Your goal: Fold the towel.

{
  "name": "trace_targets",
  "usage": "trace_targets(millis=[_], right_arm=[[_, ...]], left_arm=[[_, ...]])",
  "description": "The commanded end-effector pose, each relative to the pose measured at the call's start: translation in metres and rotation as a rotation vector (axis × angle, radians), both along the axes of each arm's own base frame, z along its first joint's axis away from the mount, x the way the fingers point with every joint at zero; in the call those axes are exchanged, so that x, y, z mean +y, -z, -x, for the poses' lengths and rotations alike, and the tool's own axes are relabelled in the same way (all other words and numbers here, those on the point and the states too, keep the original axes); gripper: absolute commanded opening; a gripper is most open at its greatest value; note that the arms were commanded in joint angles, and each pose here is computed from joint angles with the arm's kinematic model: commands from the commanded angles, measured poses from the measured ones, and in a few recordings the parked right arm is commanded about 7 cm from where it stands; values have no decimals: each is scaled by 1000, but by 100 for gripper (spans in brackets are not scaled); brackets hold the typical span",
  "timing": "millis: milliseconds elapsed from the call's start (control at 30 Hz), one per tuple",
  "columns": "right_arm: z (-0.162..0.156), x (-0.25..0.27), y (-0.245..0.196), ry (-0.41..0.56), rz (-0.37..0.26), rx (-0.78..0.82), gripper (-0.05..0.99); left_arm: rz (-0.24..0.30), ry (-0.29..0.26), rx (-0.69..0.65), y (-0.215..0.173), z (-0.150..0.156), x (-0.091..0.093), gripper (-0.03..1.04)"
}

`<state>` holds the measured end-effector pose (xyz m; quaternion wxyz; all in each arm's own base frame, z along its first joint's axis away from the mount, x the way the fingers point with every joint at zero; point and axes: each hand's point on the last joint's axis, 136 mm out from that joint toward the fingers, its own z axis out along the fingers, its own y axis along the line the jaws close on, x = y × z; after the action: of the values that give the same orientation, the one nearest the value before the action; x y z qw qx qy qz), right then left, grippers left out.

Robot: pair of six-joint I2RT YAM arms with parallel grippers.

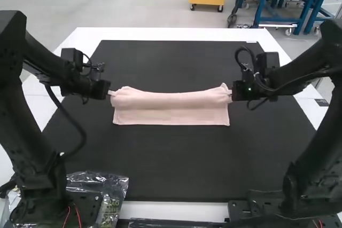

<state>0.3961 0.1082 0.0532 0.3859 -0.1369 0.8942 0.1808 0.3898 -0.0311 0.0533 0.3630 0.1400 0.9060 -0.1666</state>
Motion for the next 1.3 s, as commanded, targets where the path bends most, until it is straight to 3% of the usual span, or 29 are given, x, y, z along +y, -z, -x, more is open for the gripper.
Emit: trace_targets(millis=[0,400,467,500,567,633,667,700,1000,1267], right_arm=[[3,-13,-9,38,2,-24,-2],[51,-12,31,19,7,77,0],[58,-14,42,24,17,102,28],[61,-15,48,28,23,117,44],[63,-18,57,39,39,138,78],[64,-18,60,36,35,152,89],[63,-17,59,30,30,148,91],[62,-16,58,28,28,146,91],[44,-8,41,28,5,106,91],[47,11,44,-19,10,106,91]], left_arm=[[-31,-20,-34,-12,4,11,2],[-45,-22,23,6,41,8,2],[-71,-4,35,16,50,8,7],[-86,0,38,22,54,9,23],[-121,11,38,32,62,10,41],[-130,4,28,35,63,11,67],[-130,-2,15,34,62,13,87],[-124,-2,11,33,61,12,99],[3,-134,-108,-12,38,36,97],[2,-145,-108,-14,38,39,97]])
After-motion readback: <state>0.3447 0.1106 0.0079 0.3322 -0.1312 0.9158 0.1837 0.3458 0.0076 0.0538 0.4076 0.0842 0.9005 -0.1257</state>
